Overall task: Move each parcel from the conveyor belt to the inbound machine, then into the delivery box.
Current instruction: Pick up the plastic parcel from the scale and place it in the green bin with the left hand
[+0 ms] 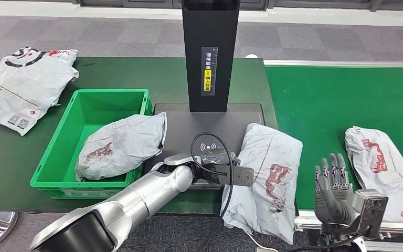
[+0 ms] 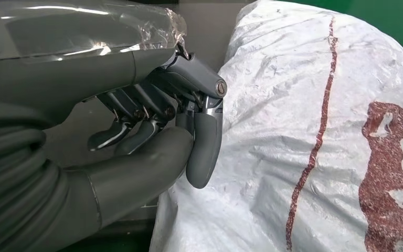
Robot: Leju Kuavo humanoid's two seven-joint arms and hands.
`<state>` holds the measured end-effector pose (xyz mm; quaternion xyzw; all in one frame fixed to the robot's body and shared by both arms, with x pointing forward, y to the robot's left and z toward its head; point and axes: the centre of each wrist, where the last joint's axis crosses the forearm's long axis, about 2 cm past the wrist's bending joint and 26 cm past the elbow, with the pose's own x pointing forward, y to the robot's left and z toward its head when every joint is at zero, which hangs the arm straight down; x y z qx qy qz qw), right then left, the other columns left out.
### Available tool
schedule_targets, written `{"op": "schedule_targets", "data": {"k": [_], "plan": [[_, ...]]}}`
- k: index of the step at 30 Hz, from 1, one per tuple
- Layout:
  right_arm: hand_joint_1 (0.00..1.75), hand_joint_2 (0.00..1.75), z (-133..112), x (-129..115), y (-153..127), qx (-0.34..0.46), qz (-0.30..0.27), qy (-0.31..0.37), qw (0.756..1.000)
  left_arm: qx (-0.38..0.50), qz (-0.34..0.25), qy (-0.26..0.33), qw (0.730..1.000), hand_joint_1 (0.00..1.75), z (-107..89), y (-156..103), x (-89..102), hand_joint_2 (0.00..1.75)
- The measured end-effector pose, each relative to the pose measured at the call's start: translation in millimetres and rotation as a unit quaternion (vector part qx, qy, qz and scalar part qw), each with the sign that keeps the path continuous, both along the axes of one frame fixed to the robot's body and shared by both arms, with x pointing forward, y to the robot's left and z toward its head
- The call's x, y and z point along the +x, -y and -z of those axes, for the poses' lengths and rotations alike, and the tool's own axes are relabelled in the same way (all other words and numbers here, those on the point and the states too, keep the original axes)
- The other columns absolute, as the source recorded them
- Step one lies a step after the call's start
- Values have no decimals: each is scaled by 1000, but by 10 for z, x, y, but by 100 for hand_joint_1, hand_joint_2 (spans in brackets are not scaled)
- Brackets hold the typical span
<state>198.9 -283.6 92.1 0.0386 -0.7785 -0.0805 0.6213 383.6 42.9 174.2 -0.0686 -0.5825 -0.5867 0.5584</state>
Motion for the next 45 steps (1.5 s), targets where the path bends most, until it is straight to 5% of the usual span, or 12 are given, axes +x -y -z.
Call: {"op": "schedule_targets", "data": {"k": [12, 16, 17, 34, 45], "plan": [[0, 175, 2, -3, 3, 1, 0, -3, 1000, -10, -17, 8, 1000, 175, -8, -1, 7, 175], [0, 175, 1, -1, 0, 1, -1, -5, 1000, -13, -26, 11, 1000, 5, -18, -3, 15, 175], [0, 175, 0, -1, -1, 1, -1, -6, 1000, -13, -28, 10, 999, 0, -26, -3, 20, 175], [0, 175, -22, 83, -65, 2, -20, -5, 1000, -12, -60, -59, 996, 0, -188, -64, 156, 175], [0, 175, 39, 123, -76, 9, -23, -12, 1000, 64, -8, -130, 989, 0, -495, 11, 251, 175]]}}
